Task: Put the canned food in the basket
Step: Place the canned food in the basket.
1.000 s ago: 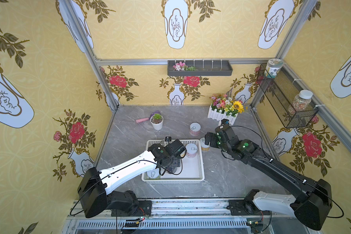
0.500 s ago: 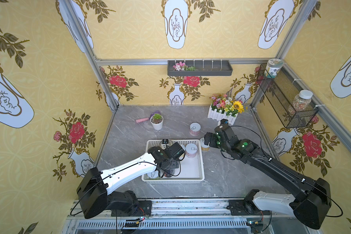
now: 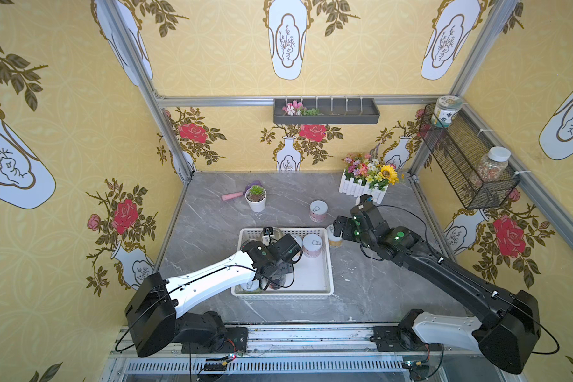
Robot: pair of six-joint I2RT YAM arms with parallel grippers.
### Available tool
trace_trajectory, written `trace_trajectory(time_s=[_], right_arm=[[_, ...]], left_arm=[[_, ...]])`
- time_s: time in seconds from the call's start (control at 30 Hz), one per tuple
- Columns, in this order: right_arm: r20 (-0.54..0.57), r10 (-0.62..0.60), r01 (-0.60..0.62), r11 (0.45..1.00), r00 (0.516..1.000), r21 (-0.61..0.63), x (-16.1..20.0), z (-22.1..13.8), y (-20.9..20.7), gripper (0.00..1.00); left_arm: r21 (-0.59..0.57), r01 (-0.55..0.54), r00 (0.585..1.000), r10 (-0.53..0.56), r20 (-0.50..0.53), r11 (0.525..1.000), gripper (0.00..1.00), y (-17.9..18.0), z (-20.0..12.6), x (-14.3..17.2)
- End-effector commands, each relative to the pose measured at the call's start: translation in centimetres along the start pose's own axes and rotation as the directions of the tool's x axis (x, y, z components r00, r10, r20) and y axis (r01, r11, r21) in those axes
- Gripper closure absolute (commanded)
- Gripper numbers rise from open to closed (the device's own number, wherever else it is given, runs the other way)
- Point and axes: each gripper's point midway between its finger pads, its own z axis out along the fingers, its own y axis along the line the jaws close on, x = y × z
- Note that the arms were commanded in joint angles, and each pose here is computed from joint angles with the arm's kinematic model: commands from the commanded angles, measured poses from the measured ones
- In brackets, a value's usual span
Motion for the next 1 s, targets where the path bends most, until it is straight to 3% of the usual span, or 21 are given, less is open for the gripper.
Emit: trace_trajectory(time_s=[0.0,0.33,0.43,0.57,0.73,0.83,0.9,0.97], right_arm=[[0.027,-0.018,0.02,0.997,0.999,-0.074,-0.9,-0.3,1.5,0.03],[0.073,-0.025,0.033,0.994,0.997,-0.104,-1.4,-1.2,1.5,0.03],[0.08,-0.026,0.034,0.995,0.996,-0.095,-1.5,-1.2,1.4,0.03],[0.096,-0.045,0.05,0.997,0.994,-0.052,-1.9,-1.0,0.7,0.03],[0.093,-0.102,0.097,0.994,0.99,0.057,-2.4,-0.2,-0.6,0.03],[0.027,-0.066,0.066,0.997,0.997,0.03,-1.9,1.6,-1.5,0.03],[-0.024,-0.055,0.055,0.998,0.998,0.004,-1.4,3.0,-1.9,0.03],[-0.051,-0.071,0.072,0.997,0.996,0.025,-1.2,3.8,-2.2,0.03]], left_arm=[[0.047,0.012,1.0,-0.013,0.02,0.999,0.09,-0.7,-1.3,-0.9],[0.312,0.048,0.984,-0.098,0.146,0.949,0.03,-2.6,-8.8,-4.7],[0.362,0.08,0.957,-0.173,0.232,0.929,0.02,-1.6,-10.3,-5.9],[0.402,0.129,0.892,-0.284,0.353,0.906,0.0,0.6,-11.3,-7.3],[0.371,0.153,0.819,-0.328,0.471,0.916,0.0,3.3,-11.6,-8.2],[0.257,0.283,0.762,-0.379,0.526,0.924,0.0,7.5,-11.9,-8.2],[0.254,0.298,0.751,-0.39,0.532,0.92,0.0,8.2,-11.7,-7.9],[0.281,0.258,0.766,-0.373,0.524,0.925,0.0,7.4,-11.5,-7.7]])
